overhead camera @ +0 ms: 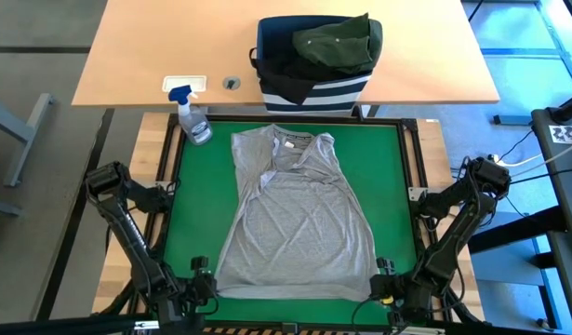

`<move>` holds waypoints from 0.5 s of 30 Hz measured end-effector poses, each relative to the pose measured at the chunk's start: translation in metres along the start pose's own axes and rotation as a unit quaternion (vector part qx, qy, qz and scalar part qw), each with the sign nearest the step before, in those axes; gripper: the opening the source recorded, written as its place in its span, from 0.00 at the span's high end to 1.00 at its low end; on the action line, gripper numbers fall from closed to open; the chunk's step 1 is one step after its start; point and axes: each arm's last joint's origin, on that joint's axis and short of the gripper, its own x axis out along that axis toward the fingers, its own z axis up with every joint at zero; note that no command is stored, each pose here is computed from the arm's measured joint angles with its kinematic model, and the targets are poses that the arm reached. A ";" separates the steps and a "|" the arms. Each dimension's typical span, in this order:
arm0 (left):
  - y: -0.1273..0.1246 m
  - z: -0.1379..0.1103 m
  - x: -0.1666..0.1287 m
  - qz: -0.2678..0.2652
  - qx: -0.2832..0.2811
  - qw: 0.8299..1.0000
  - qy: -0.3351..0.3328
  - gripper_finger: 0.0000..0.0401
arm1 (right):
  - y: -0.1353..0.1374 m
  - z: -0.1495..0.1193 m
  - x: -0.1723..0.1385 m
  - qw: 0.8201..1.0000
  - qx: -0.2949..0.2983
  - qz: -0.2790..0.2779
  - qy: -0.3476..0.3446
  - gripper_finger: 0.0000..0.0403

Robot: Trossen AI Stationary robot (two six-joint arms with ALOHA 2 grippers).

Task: Fold Laundry from Bin
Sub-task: Fold the gray shirt

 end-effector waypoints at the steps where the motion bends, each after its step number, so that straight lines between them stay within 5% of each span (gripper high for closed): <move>1: 0.000 0.000 0.000 0.000 0.000 1.000 0.000 0.98 | 0.000 0.000 0.000 1.000 0.000 0.001 -0.001 0.99; 15: -0.006 0.005 0.000 -0.020 0.007 0.999 -0.037 0.98 | 0.013 0.016 -0.014 0.998 -0.036 -0.020 -0.051 0.99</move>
